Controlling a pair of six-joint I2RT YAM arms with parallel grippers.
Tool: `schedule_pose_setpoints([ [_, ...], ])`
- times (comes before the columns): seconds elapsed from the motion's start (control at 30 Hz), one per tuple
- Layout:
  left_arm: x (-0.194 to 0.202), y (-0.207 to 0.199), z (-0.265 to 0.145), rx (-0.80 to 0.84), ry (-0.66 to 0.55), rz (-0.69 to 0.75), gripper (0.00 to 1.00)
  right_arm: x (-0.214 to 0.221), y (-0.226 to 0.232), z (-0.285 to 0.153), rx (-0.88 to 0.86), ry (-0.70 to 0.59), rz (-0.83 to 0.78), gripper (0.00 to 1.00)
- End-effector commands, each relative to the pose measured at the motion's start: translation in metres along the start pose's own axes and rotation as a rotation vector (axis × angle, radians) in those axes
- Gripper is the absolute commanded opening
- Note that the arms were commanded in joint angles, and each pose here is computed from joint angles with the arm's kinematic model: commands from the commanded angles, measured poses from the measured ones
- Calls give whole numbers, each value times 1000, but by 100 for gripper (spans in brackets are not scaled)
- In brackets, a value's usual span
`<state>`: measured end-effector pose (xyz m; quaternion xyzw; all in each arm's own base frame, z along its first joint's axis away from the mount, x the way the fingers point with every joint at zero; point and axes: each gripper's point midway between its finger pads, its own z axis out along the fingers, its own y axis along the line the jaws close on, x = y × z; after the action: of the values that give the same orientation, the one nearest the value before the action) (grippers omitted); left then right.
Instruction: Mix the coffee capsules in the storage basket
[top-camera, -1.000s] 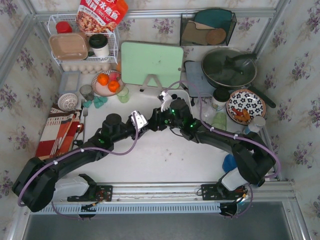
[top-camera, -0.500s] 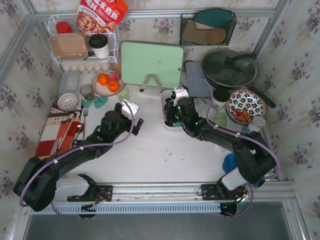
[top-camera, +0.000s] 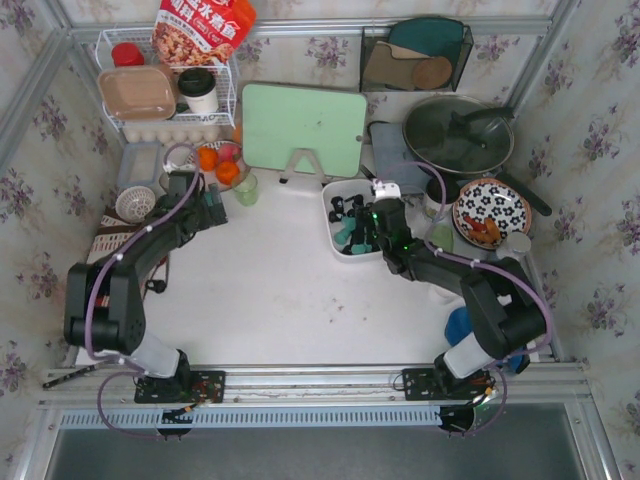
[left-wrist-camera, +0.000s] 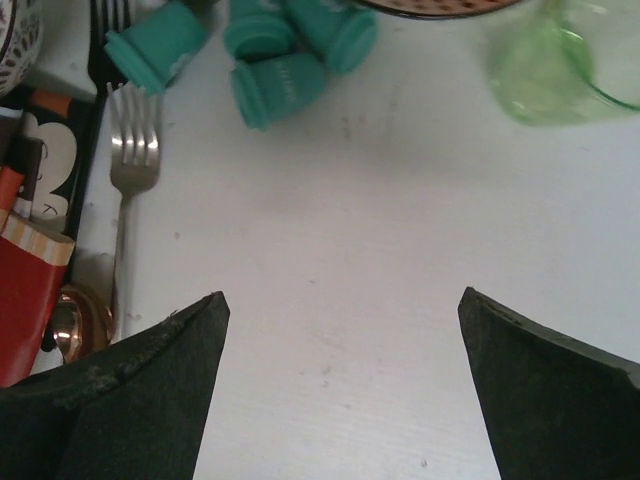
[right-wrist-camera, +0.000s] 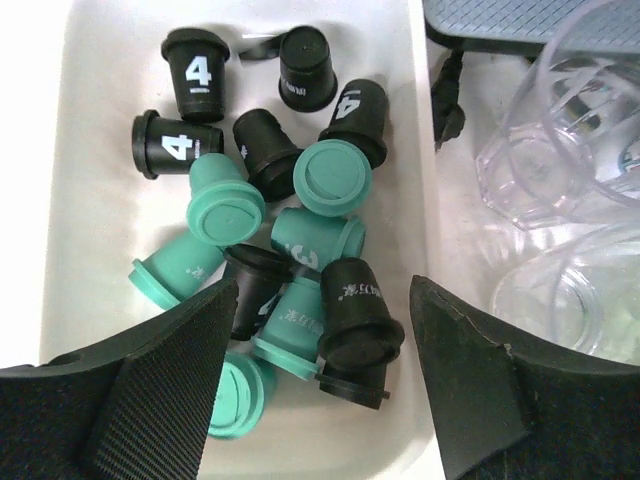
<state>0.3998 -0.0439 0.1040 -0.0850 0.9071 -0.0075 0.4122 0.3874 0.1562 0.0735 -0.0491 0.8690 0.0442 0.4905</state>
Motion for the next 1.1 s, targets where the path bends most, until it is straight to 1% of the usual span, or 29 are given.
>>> schedule_pose_setpoints([
  [0.0, 25, 27, 14, -126, 196, -103, 99, -29, 5, -12, -43, -125, 17, 77],
  [0.07, 23, 36, 21, -164, 217, -94, 98, -39, 9, -23, -85, -180, 24, 76],
  [0.2, 13, 48, 36, -190, 237, -75, 90, -53, 14, -40, -139, -262, 23, 74],
  [0.37, -9, 53, 55, -157, 242, -91, 81, -57, 20, -47, -184, -289, 17, 73],
  [0.43, -14, 53, 65, -145, 262, -87, 77, -58, 23, -48, -203, -293, 15, 73],
  [0.5, -17, 54, 73, -146, 285, -73, 76, -59, 25, -49, -215, -297, 13, 72],
  [0.7, -13, 45, 98, -101, 356, -54, 73, -59, 28, -52, -232, -302, 7, 72],
  [0.9, -6, 48, 109, -126, 406, -42, 68, -62, 30, -55, -249, -316, 4, 72],
  [1.07, 6, 53, 118, -150, 479, -18, 62, -60, 33, -56, -265, -314, -2, 72],
])
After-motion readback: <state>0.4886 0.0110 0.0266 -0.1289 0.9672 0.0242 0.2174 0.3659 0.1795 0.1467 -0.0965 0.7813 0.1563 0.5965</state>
